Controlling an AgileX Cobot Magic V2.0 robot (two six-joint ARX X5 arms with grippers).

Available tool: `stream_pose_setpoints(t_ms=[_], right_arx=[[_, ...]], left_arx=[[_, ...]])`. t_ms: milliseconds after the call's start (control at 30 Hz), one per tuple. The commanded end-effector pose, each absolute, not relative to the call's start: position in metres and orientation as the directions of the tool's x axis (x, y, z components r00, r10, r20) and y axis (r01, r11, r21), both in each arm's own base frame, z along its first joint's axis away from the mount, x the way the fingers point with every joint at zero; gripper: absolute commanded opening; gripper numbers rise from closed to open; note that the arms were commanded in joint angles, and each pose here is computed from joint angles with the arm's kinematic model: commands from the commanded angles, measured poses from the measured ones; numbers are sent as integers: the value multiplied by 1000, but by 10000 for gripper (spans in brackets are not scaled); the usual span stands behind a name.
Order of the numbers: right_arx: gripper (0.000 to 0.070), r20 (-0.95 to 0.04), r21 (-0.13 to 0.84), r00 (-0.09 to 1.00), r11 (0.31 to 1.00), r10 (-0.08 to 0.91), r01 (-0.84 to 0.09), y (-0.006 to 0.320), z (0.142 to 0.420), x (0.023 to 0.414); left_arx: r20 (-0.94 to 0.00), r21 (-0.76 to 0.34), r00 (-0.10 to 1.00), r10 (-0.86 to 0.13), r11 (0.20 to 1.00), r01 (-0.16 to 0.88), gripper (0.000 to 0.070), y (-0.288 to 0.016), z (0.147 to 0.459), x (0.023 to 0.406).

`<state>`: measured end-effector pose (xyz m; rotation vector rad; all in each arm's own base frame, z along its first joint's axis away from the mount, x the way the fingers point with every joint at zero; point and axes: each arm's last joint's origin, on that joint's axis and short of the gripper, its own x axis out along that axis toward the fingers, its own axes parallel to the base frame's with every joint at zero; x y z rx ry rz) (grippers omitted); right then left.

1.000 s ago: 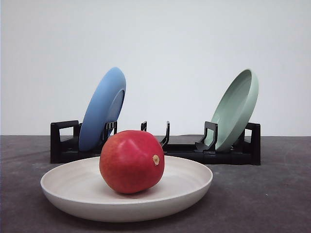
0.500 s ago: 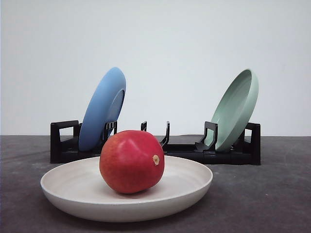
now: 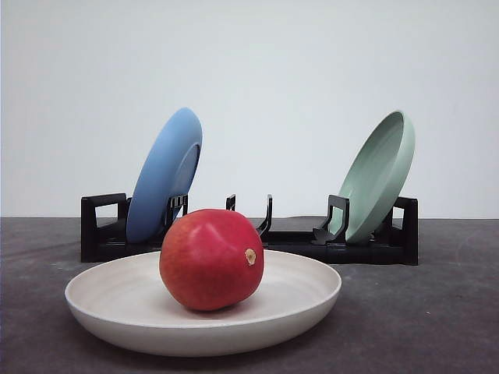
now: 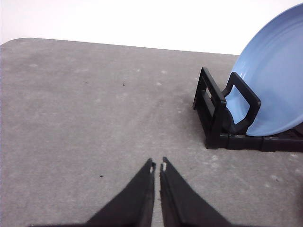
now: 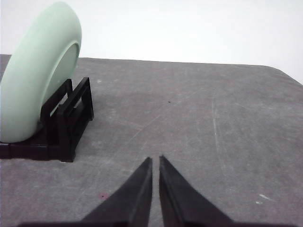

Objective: Place pomegranate in white plate

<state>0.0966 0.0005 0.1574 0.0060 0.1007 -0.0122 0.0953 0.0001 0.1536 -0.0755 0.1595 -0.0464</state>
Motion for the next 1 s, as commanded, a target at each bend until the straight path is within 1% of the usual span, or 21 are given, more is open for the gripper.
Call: stream_pose_setpoints(t_ms=[0, 967], right_arx=[[21, -90, 20, 996, 1000, -16, 18, 0, 158, 97], [21, -90, 20, 996, 1000, -16, 18, 0, 158, 97]], left_arx=[[-153, -75, 987, -46, 997, 35, 0, 0, 152, 96], [-154, -75, 987, -46, 997, 34, 0, 0, 152, 96]])
